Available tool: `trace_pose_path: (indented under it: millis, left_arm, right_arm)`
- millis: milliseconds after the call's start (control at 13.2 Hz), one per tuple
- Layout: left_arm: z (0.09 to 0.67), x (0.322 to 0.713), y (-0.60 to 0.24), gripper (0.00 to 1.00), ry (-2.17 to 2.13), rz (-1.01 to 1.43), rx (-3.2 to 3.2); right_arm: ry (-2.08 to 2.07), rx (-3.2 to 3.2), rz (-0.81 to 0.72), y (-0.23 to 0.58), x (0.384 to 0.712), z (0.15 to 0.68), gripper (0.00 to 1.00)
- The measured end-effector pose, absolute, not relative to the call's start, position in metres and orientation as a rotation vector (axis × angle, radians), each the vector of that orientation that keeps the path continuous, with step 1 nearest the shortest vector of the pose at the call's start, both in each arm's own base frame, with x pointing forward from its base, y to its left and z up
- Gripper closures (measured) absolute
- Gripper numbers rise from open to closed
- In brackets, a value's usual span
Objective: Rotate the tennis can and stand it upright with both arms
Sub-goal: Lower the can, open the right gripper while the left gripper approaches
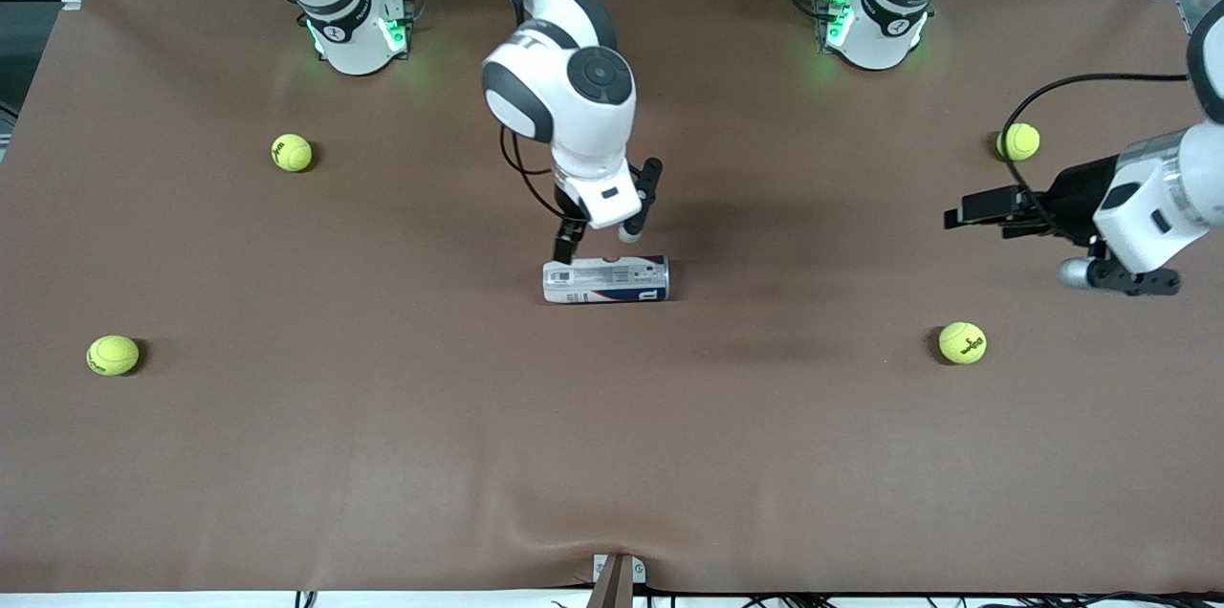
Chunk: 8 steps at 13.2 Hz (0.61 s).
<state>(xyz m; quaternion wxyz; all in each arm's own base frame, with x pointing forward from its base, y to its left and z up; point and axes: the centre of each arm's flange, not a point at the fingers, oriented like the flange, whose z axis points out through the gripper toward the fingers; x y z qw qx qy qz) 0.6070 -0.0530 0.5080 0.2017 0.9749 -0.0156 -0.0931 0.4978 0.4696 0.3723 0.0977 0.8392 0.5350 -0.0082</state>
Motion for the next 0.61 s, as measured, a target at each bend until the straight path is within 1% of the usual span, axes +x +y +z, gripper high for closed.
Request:
trace_pose_path:
  millis: [151, 303, 454, 606]
  left_arm:
    - [0.472, 0.608, -0.058, 0.0, -0.059, -0.255, 2.641]
    - [0.442, 0.604, -0.063, 0.0, -0.041, -0.262, 2.552]
    - [0.428, 0.602, -0.069, 0.0, -0.033, -0.258, 2.498]
    - [0.413, 0.602, -0.081, 0.0, -0.032, -0.253, 2.448]
  right_arm:
    - [1.364, 2.591, -0.031, 0.426, 0.522, 0.407, 0.0]
    - [1.158, 2.721, -0.026, 0.363, 0.556, 0.442, 0.0]
    - [0.946, 2.854, -0.011, 0.282, 0.59, 0.476, 0.0]
    - [0.738, 2.928, 0.01, 0.197, 0.614, 0.503, 0.0]
